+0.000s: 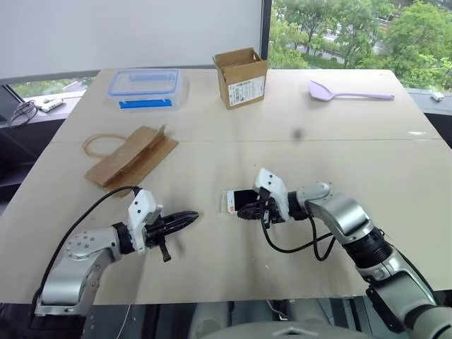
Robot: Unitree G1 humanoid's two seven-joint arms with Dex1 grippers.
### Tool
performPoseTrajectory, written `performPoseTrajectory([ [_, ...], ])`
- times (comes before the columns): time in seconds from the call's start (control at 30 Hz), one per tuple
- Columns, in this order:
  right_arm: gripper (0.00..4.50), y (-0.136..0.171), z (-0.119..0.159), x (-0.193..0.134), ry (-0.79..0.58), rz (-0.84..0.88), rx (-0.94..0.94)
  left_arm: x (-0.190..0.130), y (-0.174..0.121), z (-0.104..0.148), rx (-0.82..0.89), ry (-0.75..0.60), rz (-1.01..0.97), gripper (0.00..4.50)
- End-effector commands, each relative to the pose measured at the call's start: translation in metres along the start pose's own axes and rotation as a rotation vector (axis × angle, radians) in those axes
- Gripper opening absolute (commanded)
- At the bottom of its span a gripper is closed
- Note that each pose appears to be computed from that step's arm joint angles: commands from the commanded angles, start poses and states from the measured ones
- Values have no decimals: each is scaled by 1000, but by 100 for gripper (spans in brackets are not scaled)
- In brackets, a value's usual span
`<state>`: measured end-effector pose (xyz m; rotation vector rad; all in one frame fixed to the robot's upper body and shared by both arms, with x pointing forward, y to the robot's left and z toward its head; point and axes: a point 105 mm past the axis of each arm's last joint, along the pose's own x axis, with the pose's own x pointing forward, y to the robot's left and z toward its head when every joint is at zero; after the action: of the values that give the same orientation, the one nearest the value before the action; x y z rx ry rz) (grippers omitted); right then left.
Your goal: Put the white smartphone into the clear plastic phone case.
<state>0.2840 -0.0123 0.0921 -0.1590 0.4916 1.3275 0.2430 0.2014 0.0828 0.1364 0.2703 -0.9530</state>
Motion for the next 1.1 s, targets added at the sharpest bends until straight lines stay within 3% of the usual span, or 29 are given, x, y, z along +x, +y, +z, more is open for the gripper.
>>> performPoseTrajectory([
  [0.03, 0, -6, 42, -37, -135, -132, -76, 6, -2, 6, 29, -25, 1, 7],
  [0.23, 0, -27, 62, -76, -127, -369, -185, 15, 0, 10, 34, -57, 20, 7],
  [0.4, 0, -46, 41, -68, 1, -437, -252, 21, 1, 7, 46, -54, 14, 7],
  [0.63, 0, -73, 37, -64, 21, -541, -307, 22, -3, 1, 50, -53, 18, 7],
  [0.8, 0, -77, 41, -55, -3, -496, -297, 20, -4, -1, 53, -48, 18, 7],
  [0.93, 0, -62, 37, -40, 11, -330, -302, 21, -4, 8, 63, -52, 19, 7],
  [1.1, 0, -52, 26, -40, 60, -254, -331, 20, -7, 23, 69, -57, 26, 7],
])
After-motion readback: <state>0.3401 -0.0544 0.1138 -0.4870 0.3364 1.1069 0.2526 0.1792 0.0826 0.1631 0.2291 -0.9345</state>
